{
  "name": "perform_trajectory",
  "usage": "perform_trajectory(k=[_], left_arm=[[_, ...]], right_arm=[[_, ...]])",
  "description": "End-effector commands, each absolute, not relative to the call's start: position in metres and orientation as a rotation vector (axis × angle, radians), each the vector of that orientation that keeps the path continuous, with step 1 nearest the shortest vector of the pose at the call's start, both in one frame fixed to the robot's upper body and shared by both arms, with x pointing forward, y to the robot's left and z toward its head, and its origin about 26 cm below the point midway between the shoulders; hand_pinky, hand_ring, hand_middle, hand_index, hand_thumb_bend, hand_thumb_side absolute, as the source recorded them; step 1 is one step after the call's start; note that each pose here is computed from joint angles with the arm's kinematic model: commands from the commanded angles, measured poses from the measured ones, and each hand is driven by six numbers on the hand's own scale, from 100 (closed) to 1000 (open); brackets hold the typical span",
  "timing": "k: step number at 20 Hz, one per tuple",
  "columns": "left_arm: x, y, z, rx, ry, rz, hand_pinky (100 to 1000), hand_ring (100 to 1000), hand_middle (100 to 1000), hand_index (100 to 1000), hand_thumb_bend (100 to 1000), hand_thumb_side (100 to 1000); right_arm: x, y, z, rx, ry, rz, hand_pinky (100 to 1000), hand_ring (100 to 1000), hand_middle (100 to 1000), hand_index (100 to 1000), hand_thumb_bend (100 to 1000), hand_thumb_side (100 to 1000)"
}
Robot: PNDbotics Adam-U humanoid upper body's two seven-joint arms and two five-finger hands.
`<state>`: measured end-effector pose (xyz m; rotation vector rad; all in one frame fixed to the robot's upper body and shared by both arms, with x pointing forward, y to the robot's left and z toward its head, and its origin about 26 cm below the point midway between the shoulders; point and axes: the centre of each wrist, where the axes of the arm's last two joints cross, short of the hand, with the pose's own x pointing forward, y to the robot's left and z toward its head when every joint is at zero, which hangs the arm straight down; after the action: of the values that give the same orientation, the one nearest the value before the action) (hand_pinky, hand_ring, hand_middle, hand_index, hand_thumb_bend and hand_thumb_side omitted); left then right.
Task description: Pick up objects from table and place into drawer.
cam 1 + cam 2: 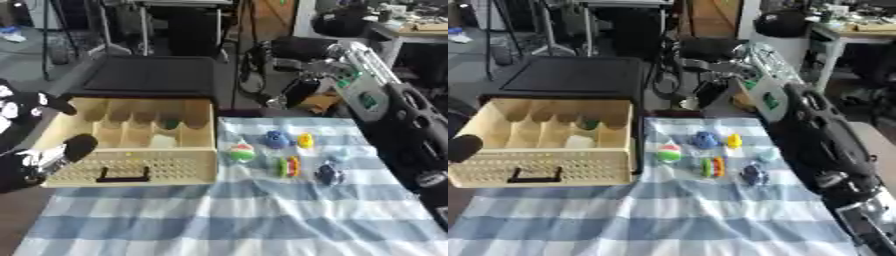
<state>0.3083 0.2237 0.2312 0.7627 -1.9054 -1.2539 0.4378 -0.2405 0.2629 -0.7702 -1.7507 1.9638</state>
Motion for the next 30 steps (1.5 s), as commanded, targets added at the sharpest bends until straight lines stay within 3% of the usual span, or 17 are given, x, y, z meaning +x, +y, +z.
perform_trajectory(k=[1,10,12,14,17,21,30], left_arm=[[0.306,0.22,0.243,0.769,-1.956,-1.262,100,100,100,696,728,1000],[0.307,0.216,0.247,0.744,-2.001,-1.248,100,100,100,695,732,1000],[0.307,0.216,0.248,0.741,-2.002,-1.248,100,100,100,695,733,1000],[0.307,0.216,0.248,0.739,-2.003,-1.248,100,100,100,695,733,1000],[0.307,0.216,0.248,0.739,-2.001,-1.249,100,100,100,695,733,1000],[0.307,0.217,0.247,0.742,-1.997,-1.249,100,100,100,695,734,1000],[0.306,0.22,0.244,0.757,-1.967,-1.265,100,100,100,695,731,1000]], right_arm=[[0.438,-0.23,0.28,-0.783,-1.811,1.968,747,575,584,724,196,100],[0.438,-0.196,0.272,-0.581,-1.953,1.899,709,567,553,719,186,100],[0.437,-0.191,0.27,-0.537,-1.964,1.892,710,580,559,732,219,100],[0.437,-0.188,0.269,-0.509,-1.97,1.896,720,616,599,771,332,100],[0.437,-0.187,0.266,-0.49,-1.967,1.903,743,677,681,821,462,206],[0.438,-0.189,0.265,-0.495,-1.969,1.897,759,721,744,841,517,324],[0.433,-0.209,0.281,-0.622,-2.033,1.797,745,705,737,847,485,324]])
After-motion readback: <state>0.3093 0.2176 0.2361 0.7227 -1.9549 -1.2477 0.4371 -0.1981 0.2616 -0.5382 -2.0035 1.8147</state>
